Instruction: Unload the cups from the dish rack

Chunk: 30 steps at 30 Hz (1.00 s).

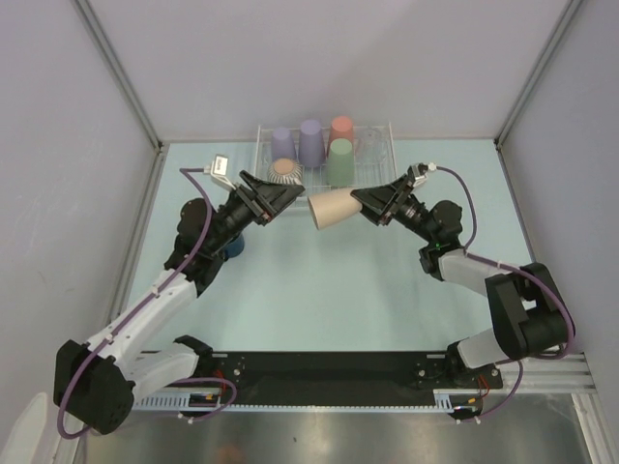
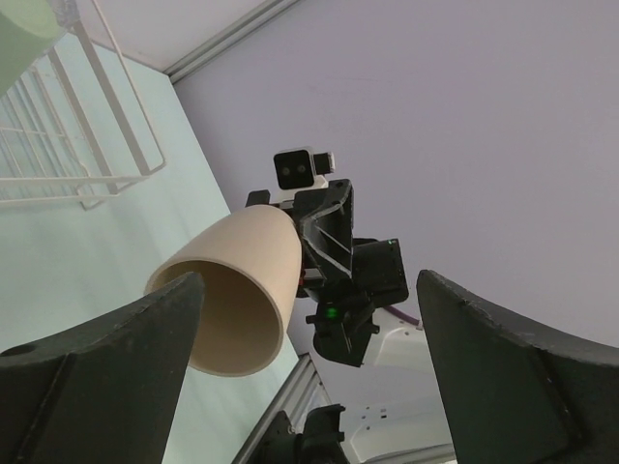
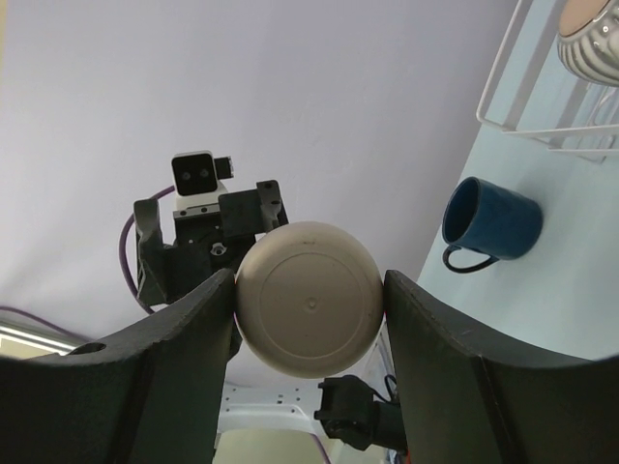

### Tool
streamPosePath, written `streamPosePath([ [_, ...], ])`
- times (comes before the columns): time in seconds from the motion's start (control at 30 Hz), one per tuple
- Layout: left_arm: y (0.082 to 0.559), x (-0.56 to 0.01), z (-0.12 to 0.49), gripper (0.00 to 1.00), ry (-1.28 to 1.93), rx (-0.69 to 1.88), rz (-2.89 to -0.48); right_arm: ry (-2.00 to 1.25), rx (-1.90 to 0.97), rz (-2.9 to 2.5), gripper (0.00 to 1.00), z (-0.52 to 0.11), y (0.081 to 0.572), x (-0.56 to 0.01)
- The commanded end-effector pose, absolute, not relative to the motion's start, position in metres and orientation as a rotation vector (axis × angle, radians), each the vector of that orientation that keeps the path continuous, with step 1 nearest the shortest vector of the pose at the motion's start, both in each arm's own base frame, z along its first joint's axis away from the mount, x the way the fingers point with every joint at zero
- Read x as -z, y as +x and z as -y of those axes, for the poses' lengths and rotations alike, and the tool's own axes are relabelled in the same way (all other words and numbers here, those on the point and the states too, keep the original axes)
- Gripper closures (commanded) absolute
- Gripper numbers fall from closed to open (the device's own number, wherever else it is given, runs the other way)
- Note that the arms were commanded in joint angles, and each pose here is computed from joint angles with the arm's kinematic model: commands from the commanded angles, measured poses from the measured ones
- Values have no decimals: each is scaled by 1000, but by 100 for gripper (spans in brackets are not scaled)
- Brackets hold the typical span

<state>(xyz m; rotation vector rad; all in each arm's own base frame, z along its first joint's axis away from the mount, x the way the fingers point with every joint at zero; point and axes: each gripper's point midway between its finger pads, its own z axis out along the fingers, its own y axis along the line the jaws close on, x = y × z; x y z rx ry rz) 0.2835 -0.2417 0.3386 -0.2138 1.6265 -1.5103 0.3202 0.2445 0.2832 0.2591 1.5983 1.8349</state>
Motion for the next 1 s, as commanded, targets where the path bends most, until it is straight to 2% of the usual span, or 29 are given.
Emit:
streamPosePath([
  [0.0,274,-349,248,2,-170,1537,-1603,159,-1865,-1489,100,-257,322,-314],
  [0.6,266,-344,263,4,-136,1563,-1636,65,-1933,-1513,100,-295,323,-321],
  [0.7,268,-346,264,13,-128,1562,-1637,47,-1945,-1543,100,-306,316,-314],
  [0.73,268,-345,265,24,-127,1563,-1639,45,-1949,-1548,100,-309,313,-312],
  [0.77,268,-345,265,29,-129,1562,-1638,39,-1958,-1557,100,-313,310,-310],
  [0.83,269,-343,265,35,-135,1562,-1643,35,-1963,-1566,100,-316,307,-307],
  [0.9,269,-340,264,35,-143,1558,-1646,31,-1969,-1576,100,-320,304,-304],
  [0.97,269,-341,264,41,-145,1563,-1637,25,-1973,-1575,100,-322,303,-306],
])
